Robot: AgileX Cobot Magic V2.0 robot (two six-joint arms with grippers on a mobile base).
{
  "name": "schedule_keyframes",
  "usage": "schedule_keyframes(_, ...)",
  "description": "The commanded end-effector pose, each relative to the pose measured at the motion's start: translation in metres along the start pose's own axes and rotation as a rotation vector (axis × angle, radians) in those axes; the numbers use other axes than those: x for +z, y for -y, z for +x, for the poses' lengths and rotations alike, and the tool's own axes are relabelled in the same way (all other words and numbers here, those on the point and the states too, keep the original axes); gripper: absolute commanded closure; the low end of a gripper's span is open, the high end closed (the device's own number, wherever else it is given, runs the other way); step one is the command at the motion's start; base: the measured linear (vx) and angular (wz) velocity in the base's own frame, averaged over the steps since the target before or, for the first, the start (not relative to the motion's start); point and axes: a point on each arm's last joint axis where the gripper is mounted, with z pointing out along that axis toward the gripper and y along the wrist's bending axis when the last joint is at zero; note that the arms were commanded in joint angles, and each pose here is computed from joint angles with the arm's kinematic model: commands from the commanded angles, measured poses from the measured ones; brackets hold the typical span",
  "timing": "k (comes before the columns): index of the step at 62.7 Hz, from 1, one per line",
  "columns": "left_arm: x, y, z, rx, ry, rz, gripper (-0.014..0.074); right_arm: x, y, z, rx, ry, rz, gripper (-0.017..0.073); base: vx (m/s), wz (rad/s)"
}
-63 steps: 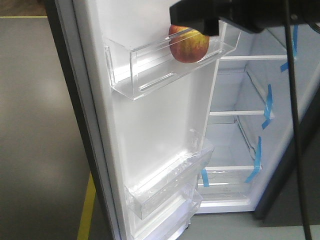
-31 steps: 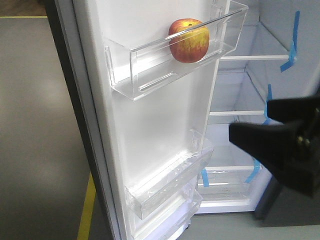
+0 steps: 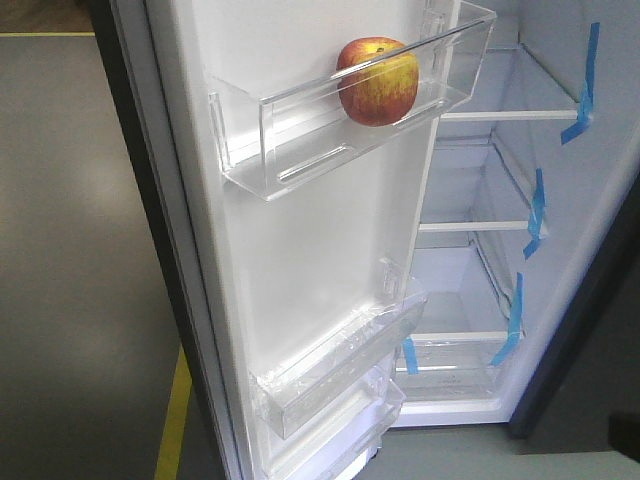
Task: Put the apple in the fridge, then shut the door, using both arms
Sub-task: 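Withdraw the open right gripper away from the door bin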
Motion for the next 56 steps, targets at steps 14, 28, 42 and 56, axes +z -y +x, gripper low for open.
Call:
schedule_keyframes(14, -0.001, 0.000, 0.000, -0.006, 0.069, 0.000, 0.0600, -0.015, -0.012, 0.018, -0.020, 0.024, -0.044, -0.0027, 0.00, 0.00)
schedule_keyframes(28, -0.001, 0.000, 0.000, -0.006, 0.069, 0.000, 0.0600, -0.016, -0.015, 0.025, -0.027, -0.039, -0.073, -0.0027, 0.00, 0.00)
schedule_keyframes(42, -0.001, 0.000, 0.000, -0.006, 0.069, 0.000, 0.0600, -0.016, -0.015, 0.026, -0.027, -0.044, -0.075, -0.0027, 0.00, 0.00)
schedule_keyframes(56, -0.001, 0.000, -0.002, -0.004, 0.083, 0.000, 0.0600, -0.016, -0.015, 0.026, -0.027, -0.042, -0.075, -0.0027, 0.00, 0.00)
